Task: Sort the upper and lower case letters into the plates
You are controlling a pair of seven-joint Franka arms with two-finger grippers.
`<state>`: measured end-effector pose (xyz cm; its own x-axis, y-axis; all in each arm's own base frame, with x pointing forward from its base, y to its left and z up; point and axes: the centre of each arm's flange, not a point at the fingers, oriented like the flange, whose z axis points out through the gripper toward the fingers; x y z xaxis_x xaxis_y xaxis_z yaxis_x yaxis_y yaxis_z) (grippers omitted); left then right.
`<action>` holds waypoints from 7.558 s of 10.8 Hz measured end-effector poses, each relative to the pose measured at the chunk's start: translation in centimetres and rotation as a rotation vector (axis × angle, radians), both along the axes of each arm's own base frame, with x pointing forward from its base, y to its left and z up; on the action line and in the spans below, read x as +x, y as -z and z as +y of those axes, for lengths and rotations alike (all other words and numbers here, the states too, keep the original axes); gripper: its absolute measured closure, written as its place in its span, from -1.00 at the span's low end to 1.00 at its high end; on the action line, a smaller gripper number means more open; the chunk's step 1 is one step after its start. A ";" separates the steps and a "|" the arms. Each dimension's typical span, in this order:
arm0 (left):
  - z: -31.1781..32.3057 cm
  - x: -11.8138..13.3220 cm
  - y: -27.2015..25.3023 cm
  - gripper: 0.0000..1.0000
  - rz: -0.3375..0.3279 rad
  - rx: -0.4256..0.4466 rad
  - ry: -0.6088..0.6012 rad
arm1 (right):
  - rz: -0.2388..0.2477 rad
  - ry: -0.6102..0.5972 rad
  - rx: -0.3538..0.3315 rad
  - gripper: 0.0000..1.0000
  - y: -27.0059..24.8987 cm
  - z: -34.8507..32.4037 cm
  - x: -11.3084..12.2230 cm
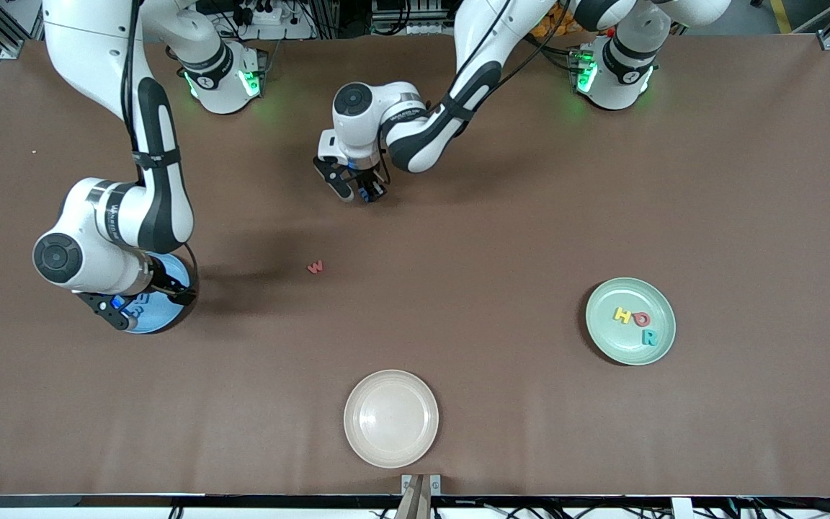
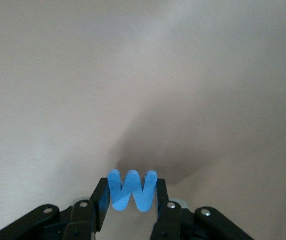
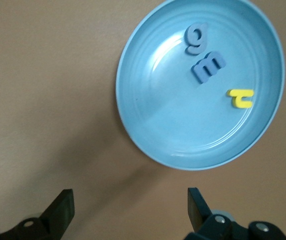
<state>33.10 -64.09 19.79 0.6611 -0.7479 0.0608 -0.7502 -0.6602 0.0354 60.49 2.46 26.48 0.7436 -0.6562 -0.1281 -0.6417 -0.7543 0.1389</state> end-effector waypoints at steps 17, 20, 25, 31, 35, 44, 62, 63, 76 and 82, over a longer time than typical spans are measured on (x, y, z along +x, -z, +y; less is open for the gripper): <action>51.6 32.8 -11.5 0.18 0.158 0.210 -0.817 | -0.175 0.361 0.014 -1.00 8.4 25.6 -7.7; 56.1 33.5 -10.9 0.17 0.164 0.224 -0.789 | -0.182 0.357 0.001 -1.00 9.7 26.3 -8.3; 56.7 35.0 -19.2 -1.00 0.031 0.156 -0.814 | -0.186 0.362 -0.001 -0.98 10.0 26.7 -8.6; 58.7 30.3 -36.8 -1.00 -0.135 0.063 -0.854 | -0.199 0.370 0.010 0.33 9.1 26.5 -8.2; 60.3 25.7 -44.2 -1.00 -0.164 0.043 -0.881 | -0.205 0.370 0.005 0.34 8.9 25.9 -7.8; 62.3 21.2 -46.9 -1.00 -0.003 0.019 -0.927 | -0.145 0.110 0.018 0.34 -1.2 8.9 -1.9; 58.6 21.2 -44.0 -1.00 0.059 0.060 -0.823 | -0.027 -0.153 0.088 -0.96 3.0 -10.5 -3.0; 58.7 21.3 -43.8 -1.00 0.062 0.062 -0.824 | -0.030 -0.153 0.087 -1.00 2.9 -10.5 -2.9; 59.7 22.0 -43.6 -1.00 0.025 0.101 -0.838 | -0.007 -0.330 0.231 -1.00 1.3 -17.8 -2.9; 59.7 22.0 -44.3 -1.00 0.011 0.094 -0.837 | 0.001 -0.345 0.228 -1.00 -2.4 -13.0 -2.0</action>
<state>55.08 -4.43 64.10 0.9998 -0.0123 0.0133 -0.0117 -0.9990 -0.0427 58.49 -10.55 28.93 0.9149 -0.3229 -0.2423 -0.3456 -0.9367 -0.0562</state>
